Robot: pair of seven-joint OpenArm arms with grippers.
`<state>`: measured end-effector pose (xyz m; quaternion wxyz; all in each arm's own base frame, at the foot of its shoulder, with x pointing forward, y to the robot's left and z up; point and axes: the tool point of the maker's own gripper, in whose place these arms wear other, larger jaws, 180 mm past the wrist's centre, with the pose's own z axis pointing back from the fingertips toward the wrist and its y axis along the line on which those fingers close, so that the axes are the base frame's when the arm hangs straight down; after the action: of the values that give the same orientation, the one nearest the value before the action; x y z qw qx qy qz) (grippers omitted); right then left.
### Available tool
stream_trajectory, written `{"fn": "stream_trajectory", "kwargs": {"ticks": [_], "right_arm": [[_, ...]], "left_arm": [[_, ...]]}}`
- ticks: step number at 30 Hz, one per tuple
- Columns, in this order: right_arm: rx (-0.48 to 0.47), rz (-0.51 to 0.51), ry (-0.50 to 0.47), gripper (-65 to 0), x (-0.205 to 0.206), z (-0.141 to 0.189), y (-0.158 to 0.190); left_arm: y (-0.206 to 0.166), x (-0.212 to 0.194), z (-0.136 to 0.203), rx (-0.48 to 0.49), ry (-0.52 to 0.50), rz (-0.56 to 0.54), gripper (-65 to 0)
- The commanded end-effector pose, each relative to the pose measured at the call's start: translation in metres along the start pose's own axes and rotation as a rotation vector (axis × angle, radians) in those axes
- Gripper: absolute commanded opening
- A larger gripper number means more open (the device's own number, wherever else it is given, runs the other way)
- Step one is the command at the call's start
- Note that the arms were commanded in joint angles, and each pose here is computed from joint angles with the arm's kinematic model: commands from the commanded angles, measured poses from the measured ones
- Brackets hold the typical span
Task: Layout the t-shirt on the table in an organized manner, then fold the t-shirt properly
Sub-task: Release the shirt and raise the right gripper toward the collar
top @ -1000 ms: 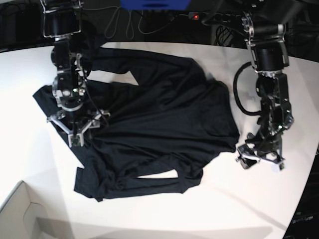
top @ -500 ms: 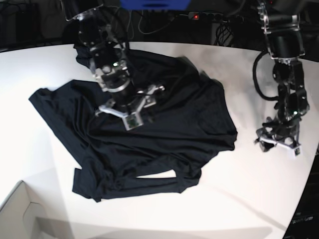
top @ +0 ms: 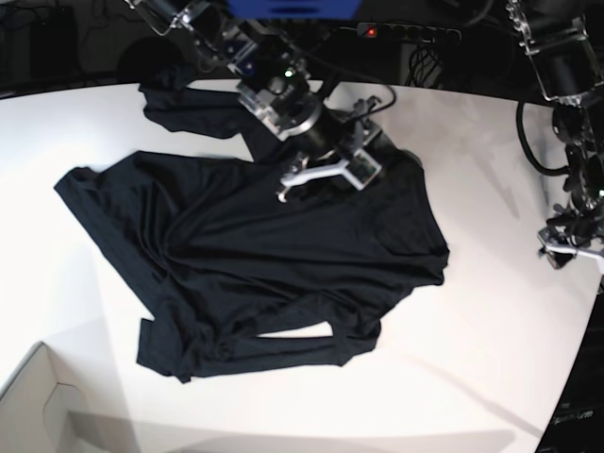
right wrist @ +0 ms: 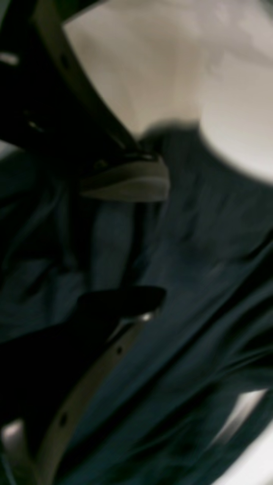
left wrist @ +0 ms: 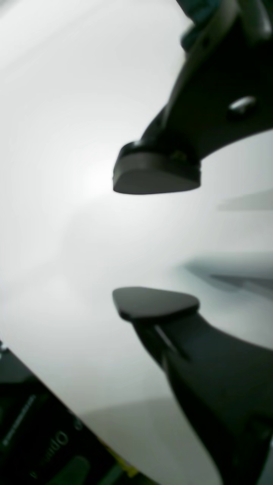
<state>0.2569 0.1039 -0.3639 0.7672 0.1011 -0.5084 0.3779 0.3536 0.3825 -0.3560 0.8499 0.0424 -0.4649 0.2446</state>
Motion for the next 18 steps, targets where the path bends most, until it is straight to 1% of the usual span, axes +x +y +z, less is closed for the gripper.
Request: {"fn": "stream_trajectory", "kwargs": {"ticks": [1,7,13,15,18], "right_arm": [[-0.011,0.021,-0.041,-29.1,0.011,-0.002,-0.002],[0.040,0.091,-0.010,-29.1,0.000,-0.013,0.015],[0.060,0.113,-0.008,-29.1,-0.001,-0.017,0.021],[0.080,0.127,-0.001,-29.1,-0.004,-0.017,0.029],[0.106,0.154,-0.019,-29.1,0.002,-0.018,0.039]], "left_arm": [[-0.002,0.023,0.002,-0.007,-0.057,-0.015,-27.8],[-0.003,0.015,0.000,-0.006,-0.042,-0.006,-27.9],[-0.009,0.006,-0.001,-0.017,-0.028,0.008,-27.9],[-0.010,0.005,-0.001,-0.018,-0.025,0.011,-27.9],[-0.010,0.003,-0.001,-0.018,-0.022,0.011,-27.9]]}}
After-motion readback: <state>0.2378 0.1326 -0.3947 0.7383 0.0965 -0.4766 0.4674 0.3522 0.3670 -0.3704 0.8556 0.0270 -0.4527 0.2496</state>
